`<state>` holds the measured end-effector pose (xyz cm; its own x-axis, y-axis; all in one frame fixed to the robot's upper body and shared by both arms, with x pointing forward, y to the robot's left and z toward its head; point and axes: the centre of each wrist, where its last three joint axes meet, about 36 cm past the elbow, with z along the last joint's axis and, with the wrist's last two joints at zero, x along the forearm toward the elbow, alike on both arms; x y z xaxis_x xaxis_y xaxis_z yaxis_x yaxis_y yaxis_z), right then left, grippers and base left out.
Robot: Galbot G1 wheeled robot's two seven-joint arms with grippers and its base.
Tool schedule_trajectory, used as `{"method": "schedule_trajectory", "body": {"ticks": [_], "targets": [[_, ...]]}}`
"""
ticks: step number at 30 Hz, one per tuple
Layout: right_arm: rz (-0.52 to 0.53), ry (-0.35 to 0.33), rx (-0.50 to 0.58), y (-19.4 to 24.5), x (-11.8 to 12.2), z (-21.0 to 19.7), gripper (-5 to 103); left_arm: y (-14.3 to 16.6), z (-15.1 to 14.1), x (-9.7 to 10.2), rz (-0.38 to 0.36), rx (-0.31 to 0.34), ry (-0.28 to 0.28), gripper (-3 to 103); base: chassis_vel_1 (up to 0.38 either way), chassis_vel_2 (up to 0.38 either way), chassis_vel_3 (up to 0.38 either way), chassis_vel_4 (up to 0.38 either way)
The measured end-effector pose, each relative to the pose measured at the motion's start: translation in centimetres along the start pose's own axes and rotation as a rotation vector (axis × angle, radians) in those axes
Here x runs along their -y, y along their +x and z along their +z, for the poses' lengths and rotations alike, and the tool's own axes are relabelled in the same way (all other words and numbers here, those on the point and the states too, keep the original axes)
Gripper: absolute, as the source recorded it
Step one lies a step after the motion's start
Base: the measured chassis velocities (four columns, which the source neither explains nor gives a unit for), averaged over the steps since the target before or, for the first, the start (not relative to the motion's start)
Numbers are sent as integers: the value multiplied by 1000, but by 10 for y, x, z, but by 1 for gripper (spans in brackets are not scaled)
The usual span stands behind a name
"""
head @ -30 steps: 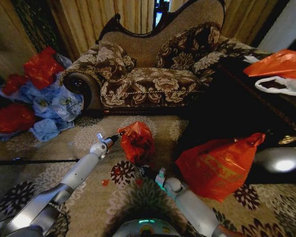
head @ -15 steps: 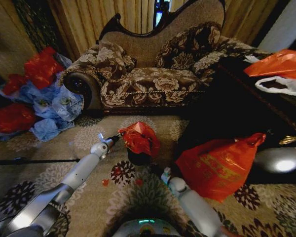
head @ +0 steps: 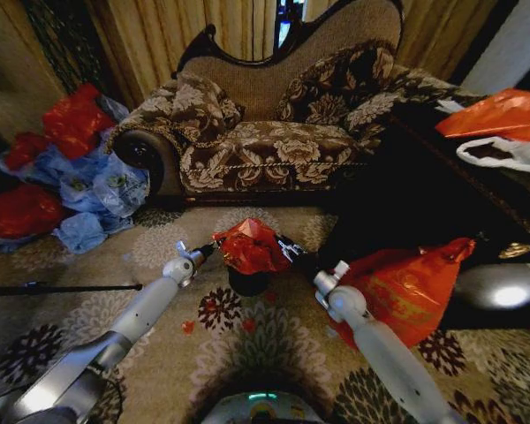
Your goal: Place a garbage bag over the trash bin.
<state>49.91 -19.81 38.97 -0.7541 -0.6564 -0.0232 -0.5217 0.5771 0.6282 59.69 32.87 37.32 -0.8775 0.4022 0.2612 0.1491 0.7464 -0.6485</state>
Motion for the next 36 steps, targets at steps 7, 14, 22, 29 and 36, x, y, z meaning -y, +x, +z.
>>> {"method": "schedule_trajectory", "body": {"ticks": [7, 14, 22, 29, 36], "targets": [[62, -77, -125, -38, -2, 26, 95, 1, -3, 2, 7, 3, -5, 0, 0, 0, 0, 0], [80, -121, -185, -66, -6, 31, 90, 3, -3, 4, 13, 5, -7, 0, 0, 0, 0, 0], [68, -120, -213, -85, -16, 40, 62, 3, -4, 5, 15, 6, -7, 0, 0, 0, 0, 0], [-22, 7, -159, -69, -23, 57, 30, 0, -4, 7, 18, 10, -3, 0, 0, 0, 0, 0], [-135, 149, -116, -60, -19, 84, 8, -1, -3, 8, 17, 11, 0, 0, 0, 0, 0, 0]]}}
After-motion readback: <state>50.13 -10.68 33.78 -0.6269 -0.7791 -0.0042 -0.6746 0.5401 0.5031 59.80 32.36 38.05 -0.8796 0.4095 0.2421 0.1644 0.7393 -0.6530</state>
